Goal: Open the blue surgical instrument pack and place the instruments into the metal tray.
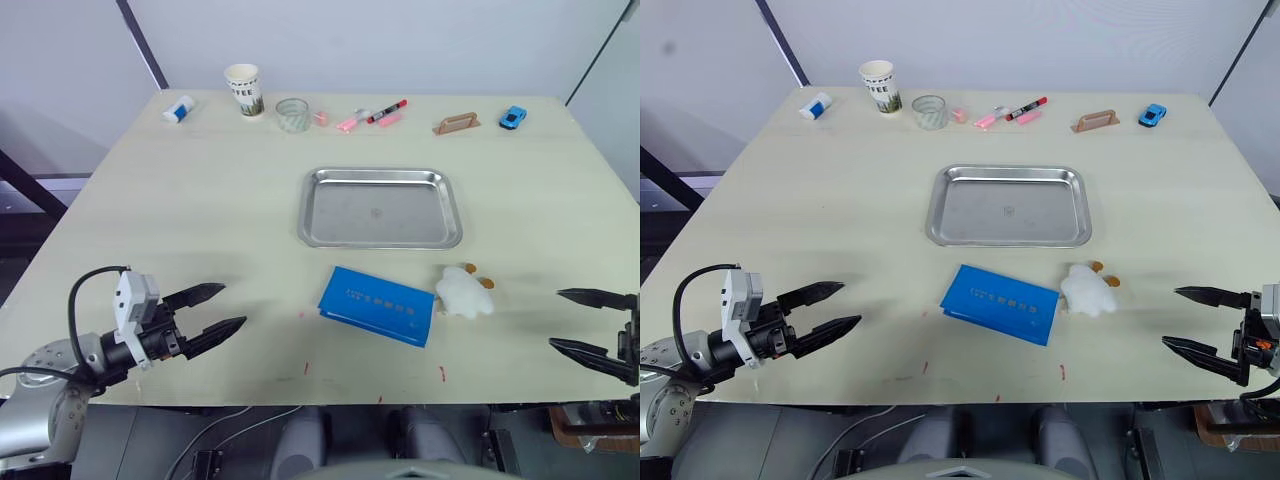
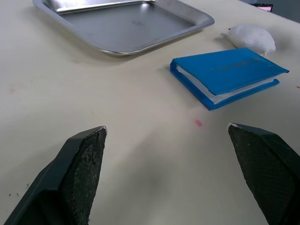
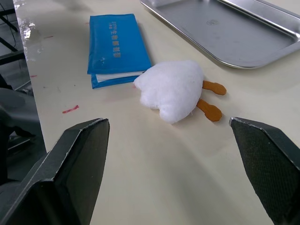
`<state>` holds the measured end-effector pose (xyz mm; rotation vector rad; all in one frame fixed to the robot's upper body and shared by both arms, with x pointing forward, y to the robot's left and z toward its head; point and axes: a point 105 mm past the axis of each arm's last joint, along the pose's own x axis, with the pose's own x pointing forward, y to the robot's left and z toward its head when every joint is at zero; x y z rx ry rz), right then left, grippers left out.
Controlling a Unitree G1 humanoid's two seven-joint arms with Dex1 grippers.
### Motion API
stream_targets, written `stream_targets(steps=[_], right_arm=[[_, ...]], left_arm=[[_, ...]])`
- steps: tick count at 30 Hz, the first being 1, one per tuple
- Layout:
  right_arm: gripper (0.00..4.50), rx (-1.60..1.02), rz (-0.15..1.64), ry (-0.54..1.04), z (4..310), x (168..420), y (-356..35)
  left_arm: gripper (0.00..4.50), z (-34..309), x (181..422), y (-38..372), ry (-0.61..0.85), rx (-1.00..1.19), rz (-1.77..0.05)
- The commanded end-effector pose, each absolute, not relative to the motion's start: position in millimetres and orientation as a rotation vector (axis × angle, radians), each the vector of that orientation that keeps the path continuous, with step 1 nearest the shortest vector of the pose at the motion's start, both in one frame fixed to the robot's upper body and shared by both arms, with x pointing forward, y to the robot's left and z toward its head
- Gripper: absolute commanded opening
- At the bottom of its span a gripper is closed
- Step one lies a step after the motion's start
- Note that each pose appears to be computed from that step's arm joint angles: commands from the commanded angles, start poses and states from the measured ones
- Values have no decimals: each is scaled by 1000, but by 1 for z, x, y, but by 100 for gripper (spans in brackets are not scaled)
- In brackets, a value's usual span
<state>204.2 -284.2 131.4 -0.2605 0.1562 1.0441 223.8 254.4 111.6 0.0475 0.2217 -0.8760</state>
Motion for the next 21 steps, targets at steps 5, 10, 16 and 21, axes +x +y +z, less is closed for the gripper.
stream_targets(steps=[5, 10, 16, 21], right_arm=[[449, -264, 946, 11, 149, 223, -260], [449, -237, 844, -59, 154, 240, -232], [449, -171, 959, -23, 160, 235, -186], [311, -241, 1036, 127, 137, 220, -166]], left_arm=[[438, 136, 253, 230, 60, 151, -800], [438, 139, 262, 207, 114, 193, -851], [438, 134, 275, 197, 187, 208, -905], [349, 130, 279, 193, 238, 204, -1021]])
